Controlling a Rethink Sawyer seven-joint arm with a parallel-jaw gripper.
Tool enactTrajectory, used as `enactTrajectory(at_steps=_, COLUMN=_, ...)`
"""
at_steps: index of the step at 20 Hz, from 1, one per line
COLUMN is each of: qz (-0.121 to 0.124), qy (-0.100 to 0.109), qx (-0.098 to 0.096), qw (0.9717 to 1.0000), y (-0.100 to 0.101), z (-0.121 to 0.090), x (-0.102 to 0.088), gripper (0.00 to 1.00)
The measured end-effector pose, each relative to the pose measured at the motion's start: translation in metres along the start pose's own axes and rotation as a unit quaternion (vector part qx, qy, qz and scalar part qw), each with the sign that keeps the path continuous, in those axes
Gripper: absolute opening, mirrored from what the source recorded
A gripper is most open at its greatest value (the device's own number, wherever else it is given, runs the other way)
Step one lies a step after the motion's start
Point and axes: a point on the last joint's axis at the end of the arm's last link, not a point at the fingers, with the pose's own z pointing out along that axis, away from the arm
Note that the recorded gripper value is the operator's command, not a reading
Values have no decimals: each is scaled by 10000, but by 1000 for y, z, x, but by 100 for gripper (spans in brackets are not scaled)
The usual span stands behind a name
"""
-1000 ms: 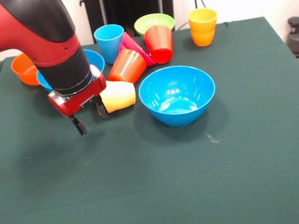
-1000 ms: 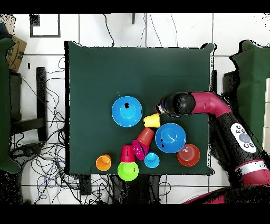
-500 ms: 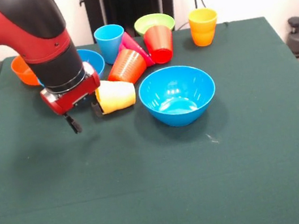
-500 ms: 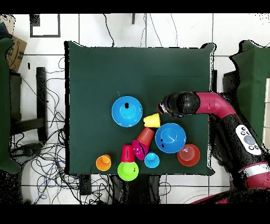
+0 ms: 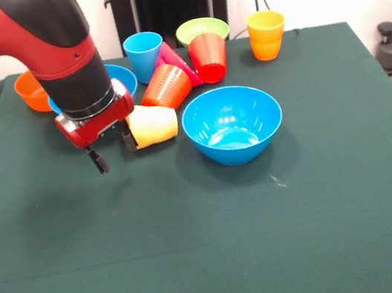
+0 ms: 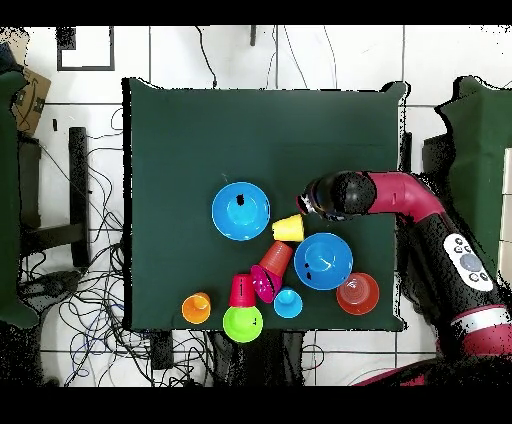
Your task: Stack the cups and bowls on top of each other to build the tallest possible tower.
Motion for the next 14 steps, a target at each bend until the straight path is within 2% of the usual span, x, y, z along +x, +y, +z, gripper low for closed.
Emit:
enactTrajectory(at_steps=7, qz=-132, qy=55, qx=-7, qw=9999, y=13, z=5, x=-10, gripper=100)
enactTrajectory(at_steps=14, qz=-160, qy=124, qx=-27, qw=9998, y=18, z=11, x=-9, gripper=100)
